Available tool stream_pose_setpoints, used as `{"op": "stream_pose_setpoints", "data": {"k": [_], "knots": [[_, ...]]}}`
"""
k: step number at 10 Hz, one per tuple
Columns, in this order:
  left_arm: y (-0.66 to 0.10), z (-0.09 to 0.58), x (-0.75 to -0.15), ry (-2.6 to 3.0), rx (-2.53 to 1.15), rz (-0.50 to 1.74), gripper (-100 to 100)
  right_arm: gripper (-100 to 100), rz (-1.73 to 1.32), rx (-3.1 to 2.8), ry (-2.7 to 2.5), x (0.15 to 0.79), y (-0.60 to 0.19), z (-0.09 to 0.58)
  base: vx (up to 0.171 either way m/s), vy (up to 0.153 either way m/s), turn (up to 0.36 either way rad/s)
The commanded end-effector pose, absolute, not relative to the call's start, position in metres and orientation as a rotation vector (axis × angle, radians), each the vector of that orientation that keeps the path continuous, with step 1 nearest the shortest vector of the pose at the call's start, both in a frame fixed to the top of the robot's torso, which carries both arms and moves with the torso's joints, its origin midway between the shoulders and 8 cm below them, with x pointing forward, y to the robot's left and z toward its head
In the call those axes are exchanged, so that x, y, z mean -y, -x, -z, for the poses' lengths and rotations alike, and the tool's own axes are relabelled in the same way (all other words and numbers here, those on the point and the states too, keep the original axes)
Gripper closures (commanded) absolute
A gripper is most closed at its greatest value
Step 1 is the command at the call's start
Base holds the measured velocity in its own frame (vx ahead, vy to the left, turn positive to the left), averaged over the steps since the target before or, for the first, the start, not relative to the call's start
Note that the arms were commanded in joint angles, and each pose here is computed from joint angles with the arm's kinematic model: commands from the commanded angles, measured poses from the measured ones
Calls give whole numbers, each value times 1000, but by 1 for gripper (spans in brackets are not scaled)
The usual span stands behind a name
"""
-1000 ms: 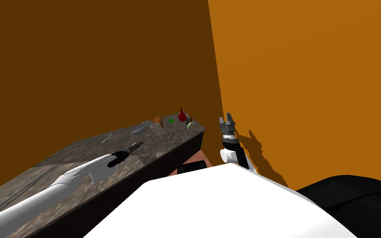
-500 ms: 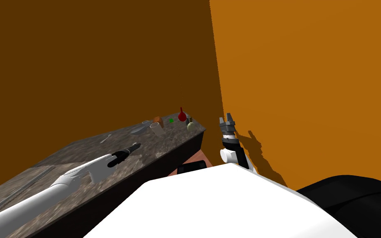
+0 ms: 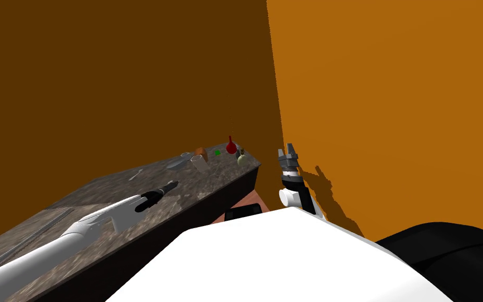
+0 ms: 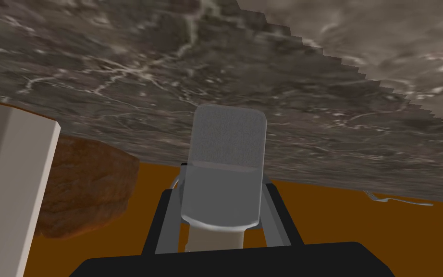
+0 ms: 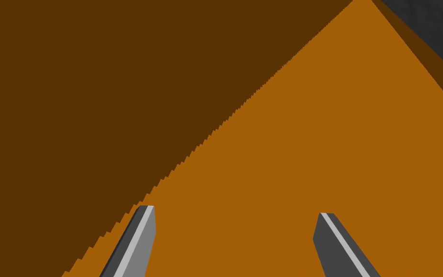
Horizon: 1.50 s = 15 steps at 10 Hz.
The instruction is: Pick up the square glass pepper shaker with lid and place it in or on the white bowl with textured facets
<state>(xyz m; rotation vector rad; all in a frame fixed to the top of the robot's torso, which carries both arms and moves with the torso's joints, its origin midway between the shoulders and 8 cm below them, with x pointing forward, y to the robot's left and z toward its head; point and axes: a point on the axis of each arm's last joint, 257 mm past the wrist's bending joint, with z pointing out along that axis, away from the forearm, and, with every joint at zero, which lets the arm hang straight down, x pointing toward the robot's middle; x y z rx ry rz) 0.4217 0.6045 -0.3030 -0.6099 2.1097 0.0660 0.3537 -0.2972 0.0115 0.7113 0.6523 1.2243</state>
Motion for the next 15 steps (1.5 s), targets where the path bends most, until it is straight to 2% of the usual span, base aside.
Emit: {"op": "stream_pose_setpoints", "data": {"k": [1,15], "knots": [[-421,298,-616,651,-2092,-85,100,0,-1224,-652,-711,297,-354,-11,-51,-9,-176],[-366,249,-762,1158,-1812,-337,100,0,-1224,-652,-711,297,-354,-11,-59,51,-229]]}}
